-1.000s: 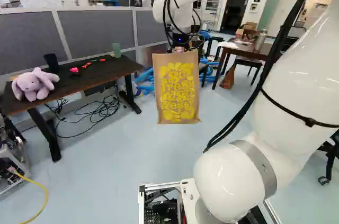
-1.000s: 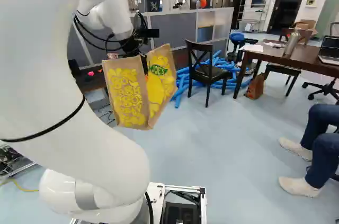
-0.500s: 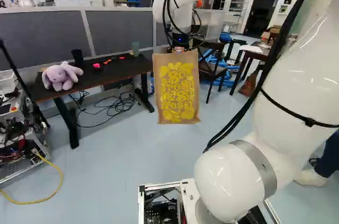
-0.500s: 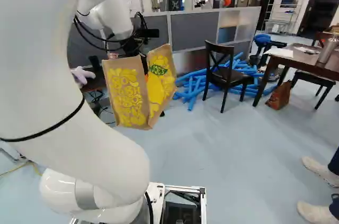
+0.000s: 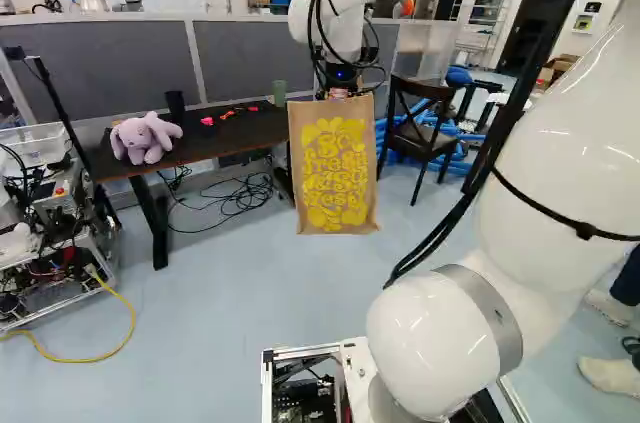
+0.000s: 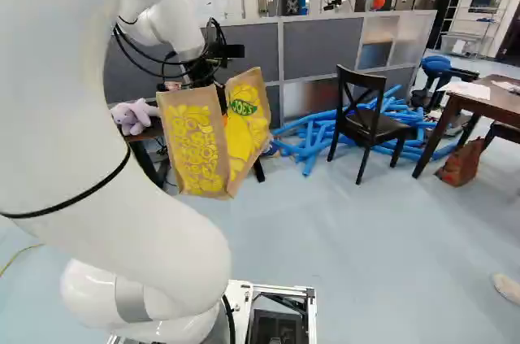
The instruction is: Pick up the bag on the ground and place it on the table
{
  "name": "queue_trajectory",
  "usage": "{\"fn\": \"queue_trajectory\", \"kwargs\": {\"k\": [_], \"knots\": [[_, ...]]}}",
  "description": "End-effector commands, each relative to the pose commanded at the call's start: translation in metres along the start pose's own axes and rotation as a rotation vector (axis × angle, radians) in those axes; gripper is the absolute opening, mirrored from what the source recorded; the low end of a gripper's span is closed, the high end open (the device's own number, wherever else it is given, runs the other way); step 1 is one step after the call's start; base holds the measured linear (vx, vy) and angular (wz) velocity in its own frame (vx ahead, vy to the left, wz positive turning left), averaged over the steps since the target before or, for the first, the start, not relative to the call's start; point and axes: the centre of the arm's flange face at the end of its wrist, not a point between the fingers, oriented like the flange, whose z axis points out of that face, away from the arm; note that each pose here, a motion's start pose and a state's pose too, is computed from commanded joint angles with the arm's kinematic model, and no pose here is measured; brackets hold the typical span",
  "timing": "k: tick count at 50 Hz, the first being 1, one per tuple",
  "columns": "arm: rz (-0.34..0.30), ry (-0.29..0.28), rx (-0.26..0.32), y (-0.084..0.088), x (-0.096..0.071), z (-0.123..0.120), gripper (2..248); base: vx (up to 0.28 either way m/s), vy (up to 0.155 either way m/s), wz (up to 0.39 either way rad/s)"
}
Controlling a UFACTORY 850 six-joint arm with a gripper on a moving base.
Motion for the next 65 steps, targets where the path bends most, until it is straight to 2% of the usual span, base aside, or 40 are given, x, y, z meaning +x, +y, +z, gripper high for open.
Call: {"fn": "queue_trajectory", "kwargs": {"k": [33,65], "knots": [[0.000,0.000,0.000,0.0000,0.0000,0.0000,35,0.155,0.020,0.151],[0.000,0.000,0.000,0.0000,0.0000,0.0000,35,0.148,0.004,0.005]]}}
